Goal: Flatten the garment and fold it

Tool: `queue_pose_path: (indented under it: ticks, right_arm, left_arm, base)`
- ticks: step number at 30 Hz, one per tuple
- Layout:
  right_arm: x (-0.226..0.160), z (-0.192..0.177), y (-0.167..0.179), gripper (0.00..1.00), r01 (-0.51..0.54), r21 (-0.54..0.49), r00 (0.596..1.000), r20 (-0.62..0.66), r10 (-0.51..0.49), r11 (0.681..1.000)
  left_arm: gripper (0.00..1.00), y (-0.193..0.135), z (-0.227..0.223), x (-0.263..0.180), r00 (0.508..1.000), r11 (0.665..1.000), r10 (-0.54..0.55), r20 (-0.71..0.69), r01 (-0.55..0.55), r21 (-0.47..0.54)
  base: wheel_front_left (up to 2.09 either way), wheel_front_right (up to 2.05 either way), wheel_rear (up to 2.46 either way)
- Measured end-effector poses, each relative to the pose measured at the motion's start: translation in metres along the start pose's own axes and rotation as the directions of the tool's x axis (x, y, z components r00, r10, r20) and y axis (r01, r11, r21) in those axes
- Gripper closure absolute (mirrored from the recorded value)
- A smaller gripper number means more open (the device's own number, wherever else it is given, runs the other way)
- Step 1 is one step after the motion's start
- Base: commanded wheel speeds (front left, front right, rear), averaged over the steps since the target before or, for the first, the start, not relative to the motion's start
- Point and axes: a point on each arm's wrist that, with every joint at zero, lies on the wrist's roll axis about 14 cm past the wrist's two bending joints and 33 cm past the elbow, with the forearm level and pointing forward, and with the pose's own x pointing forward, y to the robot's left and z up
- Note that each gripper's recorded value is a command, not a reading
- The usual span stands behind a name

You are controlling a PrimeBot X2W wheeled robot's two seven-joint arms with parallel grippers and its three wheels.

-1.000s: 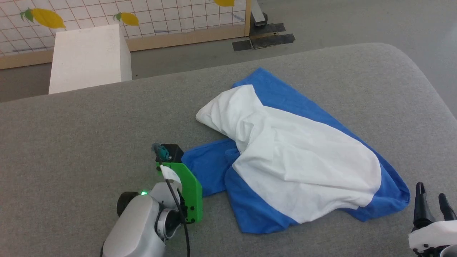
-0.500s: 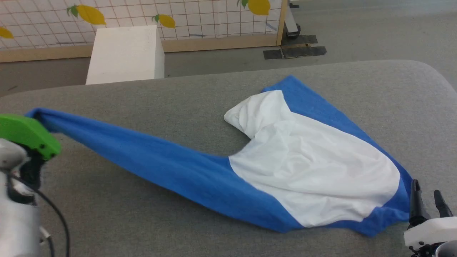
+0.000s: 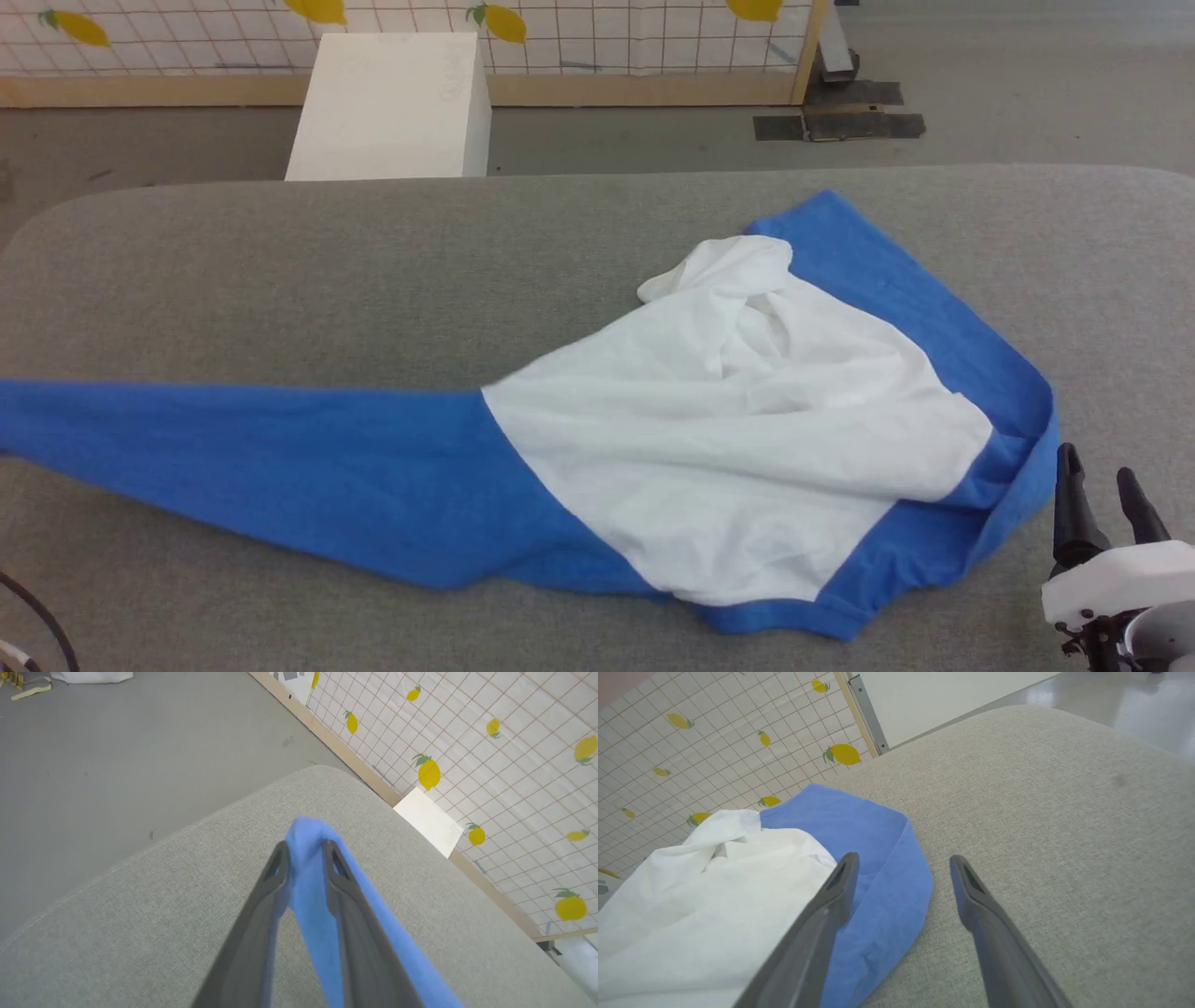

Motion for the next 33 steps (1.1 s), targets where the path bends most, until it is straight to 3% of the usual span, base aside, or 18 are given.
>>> queue_pose_path:
  ticks: [4, 6, 9, 13, 18, 23, 33]
  right_arm:
    - [0.0, -0.001, 0.007, 0.0, -0.019, 0.0, 1.0, -0.007, 0.019, 1.0]
    - [-0.002, -0.002, 0.01, 0.0, -0.03, -0.001, 0.999, -0.014, 0.03, 1.0]
    - [-0.005, -0.002, 0.012, 0.0, -0.041, -0.033, 0.999, -0.035, 0.04, 0.999]
    - [-0.016, -0.019, 0.006, 0.0, -0.037, -0.096, 0.986, -0.165, 0.021, 0.995]
    - [-0.031, -0.036, -0.003, 0.0, -0.03, -0.158, 0.938, -0.347, -0.027, 0.987]
    - [-0.034, -0.037, 0.01, 0.0, -0.08, -0.217, 0.892, -0.451, -0.028, 0.973]
    - [-0.025, -0.057, 0.029, 0.0, -0.154, -0.306, 0.815, -0.577, -0.054, 0.939]
  left_arm:
    - [0.0, -0.012, 0.026, -0.01, 0.979, 0.995, -0.099, 0.177, 0.101, -0.001]
    - [0.0, -0.027, 0.052, -0.026, 0.923, 0.983, -0.183, 0.34, 0.175, 0.053]
    - [0.0, -0.055, 0.059, -0.051, 0.832, 0.947, -0.319, 0.454, 0.27, 0.171]
    - [0.0, -0.1, -0.01, -0.089, 0.787, 0.86, -0.505, 0.354, 0.423, 0.286]
    - [0.0, -0.127, -0.103, -0.131, 0.795, 0.801, -0.586, 0.155, 0.54, 0.26]
    - [0.0, -0.132, -0.151, -0.151, 0.801, 0.785, -0.599, 0.026, 0.58, 0.218]
    - [0.0, -0.135, -0.174, -0.159, 0.807, 0.788, -0.589, -0.044, 0.586, 0.188]
  base:
    - [0.0, 0.0, 0.0]
    - [0.0, 0.0, 0.0]
    - [0.0, 0.0, 0.0]
    - [0.0, 0.0, 0.0]
    - [0.0, 0.0, 0.0]
    - [0.0, 0.0, 0.0]
    - [0.0, 0.0, 0.0]
